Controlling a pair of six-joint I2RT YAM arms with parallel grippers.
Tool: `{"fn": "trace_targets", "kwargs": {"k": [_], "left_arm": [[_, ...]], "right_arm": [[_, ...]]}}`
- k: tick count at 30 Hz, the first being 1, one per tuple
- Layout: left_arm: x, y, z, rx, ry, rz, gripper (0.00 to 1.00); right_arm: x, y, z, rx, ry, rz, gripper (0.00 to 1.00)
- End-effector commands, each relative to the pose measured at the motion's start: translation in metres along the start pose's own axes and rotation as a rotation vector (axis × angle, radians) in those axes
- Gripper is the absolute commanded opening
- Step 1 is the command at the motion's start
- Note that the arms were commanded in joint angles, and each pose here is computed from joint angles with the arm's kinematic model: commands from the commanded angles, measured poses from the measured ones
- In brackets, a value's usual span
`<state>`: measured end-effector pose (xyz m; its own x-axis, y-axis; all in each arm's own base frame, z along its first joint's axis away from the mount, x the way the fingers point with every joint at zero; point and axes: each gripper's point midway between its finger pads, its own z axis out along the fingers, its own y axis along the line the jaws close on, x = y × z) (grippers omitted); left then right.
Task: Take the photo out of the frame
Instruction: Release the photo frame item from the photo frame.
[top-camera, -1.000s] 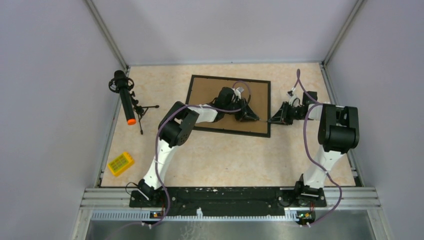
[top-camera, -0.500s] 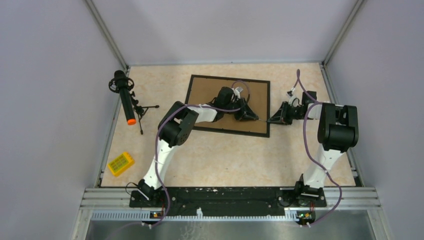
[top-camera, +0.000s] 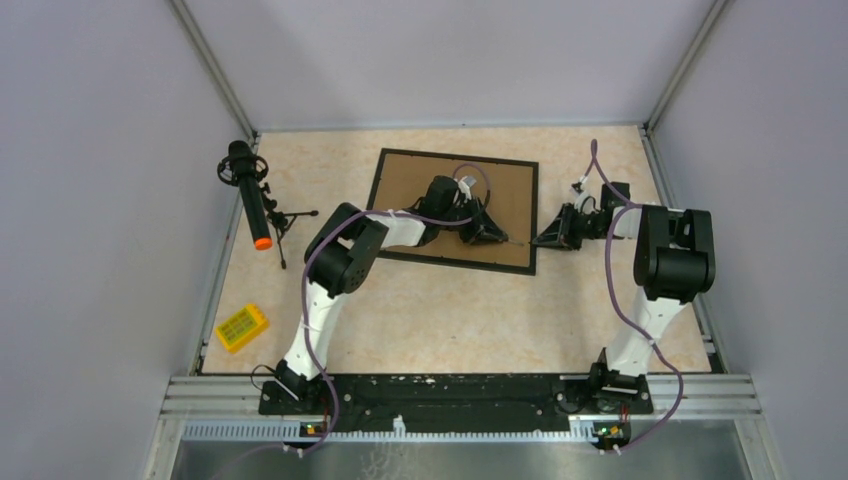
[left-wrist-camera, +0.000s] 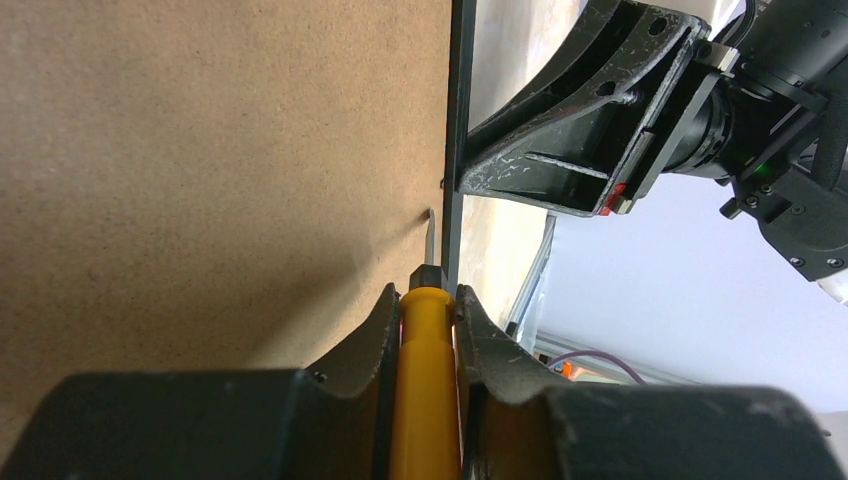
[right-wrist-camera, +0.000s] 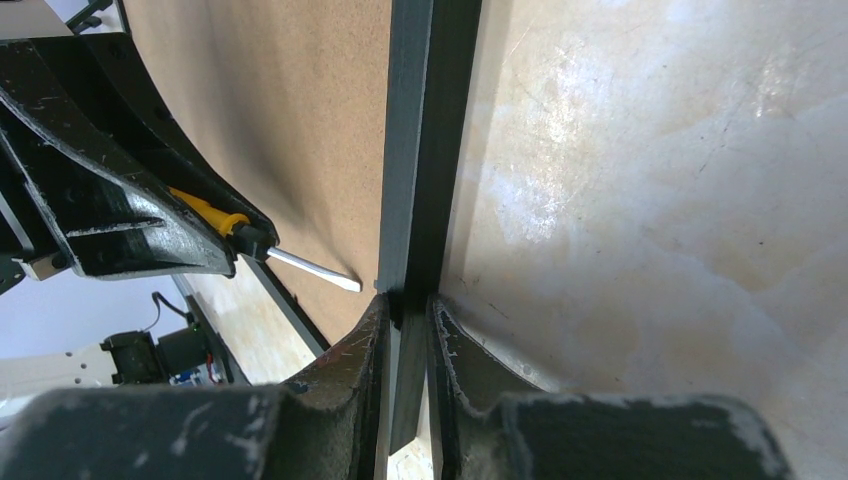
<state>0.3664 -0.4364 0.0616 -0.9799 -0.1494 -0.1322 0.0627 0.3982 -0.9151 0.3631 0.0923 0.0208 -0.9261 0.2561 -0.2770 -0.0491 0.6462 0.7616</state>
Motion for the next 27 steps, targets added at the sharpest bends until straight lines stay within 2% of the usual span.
{"fn": "trace_targets", "kwargs": {"k": [1, 15, 27], "left_arm": [[-0.012, -0.011, -0.001, 0.019, -0.044, 0.034, 0.00], [-0.013, 0.006, 0.018, -0.005, -0.021, 0.002, 0.00], [0.007, 0.005, 0.027, -0.013, 0.025, 0.005, 0.00]], "right_arm": [[0.027, -0.031, 0.014, 0.124, 0.069, 0.019, 0.00], [0.031, -0.029, 0.019, 0.116, 0.086, 0.014, 0.00], [0.031, -0.031, 0.020, 0.125, 0.087, 0.016, 0.00]]}}
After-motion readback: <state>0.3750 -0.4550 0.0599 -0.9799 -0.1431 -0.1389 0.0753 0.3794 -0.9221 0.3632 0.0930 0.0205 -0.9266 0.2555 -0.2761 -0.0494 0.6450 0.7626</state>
